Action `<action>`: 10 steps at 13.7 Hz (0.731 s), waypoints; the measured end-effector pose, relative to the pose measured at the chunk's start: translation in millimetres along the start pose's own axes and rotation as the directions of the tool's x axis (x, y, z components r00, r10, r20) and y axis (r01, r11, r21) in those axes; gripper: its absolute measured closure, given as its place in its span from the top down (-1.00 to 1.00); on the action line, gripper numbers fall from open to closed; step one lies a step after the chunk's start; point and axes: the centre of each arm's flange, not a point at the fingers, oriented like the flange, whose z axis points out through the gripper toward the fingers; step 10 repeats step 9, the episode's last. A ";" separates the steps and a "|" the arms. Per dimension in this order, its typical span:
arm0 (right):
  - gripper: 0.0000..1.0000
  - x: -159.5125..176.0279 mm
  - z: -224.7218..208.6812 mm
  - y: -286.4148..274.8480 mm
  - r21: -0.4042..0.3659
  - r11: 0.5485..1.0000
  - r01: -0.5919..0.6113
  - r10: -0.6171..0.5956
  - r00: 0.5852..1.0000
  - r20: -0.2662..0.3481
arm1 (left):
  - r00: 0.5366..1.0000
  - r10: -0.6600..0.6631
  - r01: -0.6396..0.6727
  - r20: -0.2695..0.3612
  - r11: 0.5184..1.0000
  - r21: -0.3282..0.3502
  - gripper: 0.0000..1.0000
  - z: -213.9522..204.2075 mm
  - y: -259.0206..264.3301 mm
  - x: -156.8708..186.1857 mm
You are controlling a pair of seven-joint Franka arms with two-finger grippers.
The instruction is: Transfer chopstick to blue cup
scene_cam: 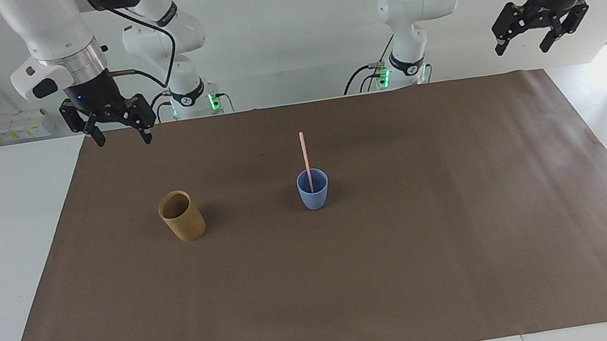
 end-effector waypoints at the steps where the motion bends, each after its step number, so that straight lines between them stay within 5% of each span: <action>1: 1.00 0.0 0.0 0.0 0.000 1.000 0.000 0.000 1.000 0.000 | 1.000 0.000 0.000 0.000 1.000 0.000 1.00 0.0 0.0 0.0; 10: 1.00 -0.4 -0.1 -2.2 0.000 1.000 0.004 -0.004 1.000 0.000 | 1.000 0.000 0.000 0.000 1.000 0.000 1.00 0.0 0.0 0.0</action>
